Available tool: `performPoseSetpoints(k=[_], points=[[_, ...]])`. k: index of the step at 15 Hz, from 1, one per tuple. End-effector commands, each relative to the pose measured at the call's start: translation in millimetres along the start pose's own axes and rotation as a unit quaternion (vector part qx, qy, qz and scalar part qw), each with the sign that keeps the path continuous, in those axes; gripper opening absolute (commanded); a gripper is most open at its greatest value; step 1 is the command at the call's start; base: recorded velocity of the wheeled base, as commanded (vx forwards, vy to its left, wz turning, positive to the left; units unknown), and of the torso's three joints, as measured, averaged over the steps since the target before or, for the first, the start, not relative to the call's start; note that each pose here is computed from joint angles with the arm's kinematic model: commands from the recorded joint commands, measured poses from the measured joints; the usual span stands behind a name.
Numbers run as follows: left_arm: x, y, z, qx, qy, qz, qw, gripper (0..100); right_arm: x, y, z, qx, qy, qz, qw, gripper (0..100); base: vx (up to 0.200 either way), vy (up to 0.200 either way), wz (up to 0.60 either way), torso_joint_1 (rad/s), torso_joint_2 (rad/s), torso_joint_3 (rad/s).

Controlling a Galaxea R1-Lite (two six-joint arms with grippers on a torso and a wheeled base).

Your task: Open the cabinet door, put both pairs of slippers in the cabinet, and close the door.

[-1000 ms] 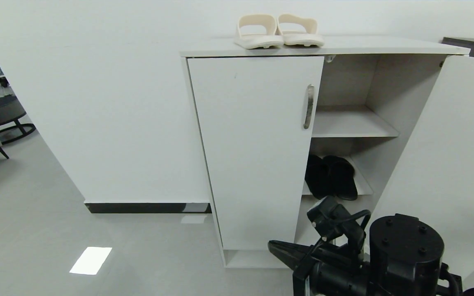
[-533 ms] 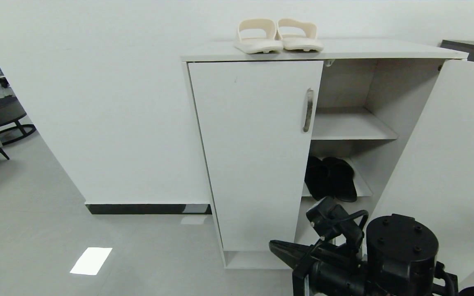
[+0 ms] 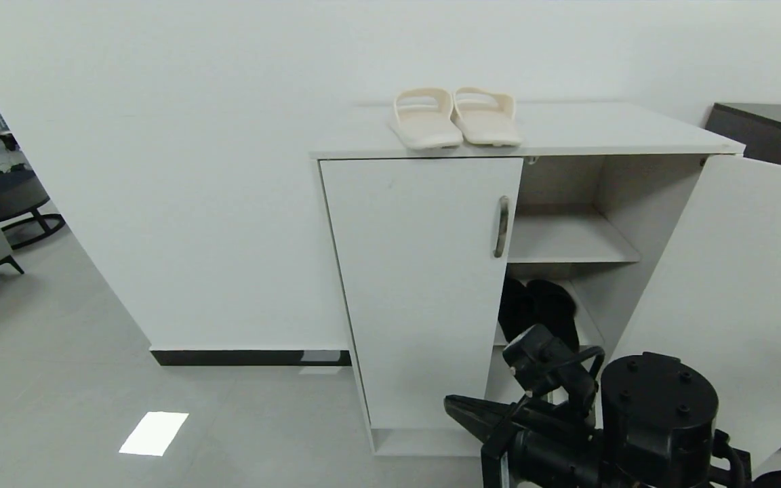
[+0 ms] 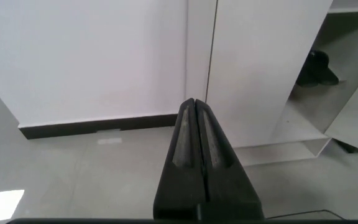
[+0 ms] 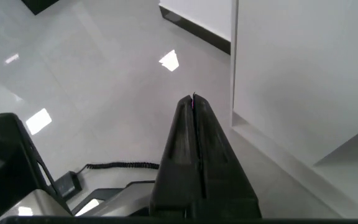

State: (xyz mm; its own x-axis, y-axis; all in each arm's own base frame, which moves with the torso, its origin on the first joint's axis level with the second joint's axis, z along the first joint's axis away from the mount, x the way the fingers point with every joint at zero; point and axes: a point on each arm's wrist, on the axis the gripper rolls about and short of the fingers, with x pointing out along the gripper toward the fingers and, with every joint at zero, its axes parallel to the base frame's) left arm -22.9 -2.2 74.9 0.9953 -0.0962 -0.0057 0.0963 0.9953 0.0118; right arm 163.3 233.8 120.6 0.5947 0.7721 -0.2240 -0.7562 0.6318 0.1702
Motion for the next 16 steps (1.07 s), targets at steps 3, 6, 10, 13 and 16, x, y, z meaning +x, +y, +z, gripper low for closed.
performPoseSetpoints(k=[3, 6, 10, 13, 16], points=[[0.1, 0.0, 0.0, 0.0, 0.001, 0.0, 1.0, 0, 1.0, -1.0, 1.4, -0.005, -0.002, -0.002, 1.0, 0, 0.0, 0.0, 0.0, 0.19, -0.47, -0.289], [0.1, 0.0, 0.0, 0.0, 0.001, 0.0, 1.0, 0, 1.4, -4.2, 1.4, -0.003, -0.002, -0.008, 1.0, 0, 0.0, 0.0, 0.0, 0.194, -0.48, -0.286], [0.1, 0.0, 0.0, 0.0, 0.001, 0.0, 1.0, 0, 1.6, -5.3, -4.5, -0.035, 0.01, -0.01, 0.999, 100, 0.0, 0.0, 0.0, 0.215, -0.49, -0.279], [0.1, 0.0, 0.0, 0.0, 0.001, 0.0, 1.0, 0, 1.6, -5.4, -3.2, -0.032, 0.006, -0.008, 0.999, 100, 0.0, 0.0, 0.0, 0.227, -0.51, -0.286], [0.1, 0.0, 0.0, 0.0, 0.001, 0.0, 1.0, 0, 1.6, -5.4, -3.2, -0.027, 0.006, -0.008, 1.0, 100, 0.0, 0.0, 0.0, 0.24, -0.53, -0.286]])
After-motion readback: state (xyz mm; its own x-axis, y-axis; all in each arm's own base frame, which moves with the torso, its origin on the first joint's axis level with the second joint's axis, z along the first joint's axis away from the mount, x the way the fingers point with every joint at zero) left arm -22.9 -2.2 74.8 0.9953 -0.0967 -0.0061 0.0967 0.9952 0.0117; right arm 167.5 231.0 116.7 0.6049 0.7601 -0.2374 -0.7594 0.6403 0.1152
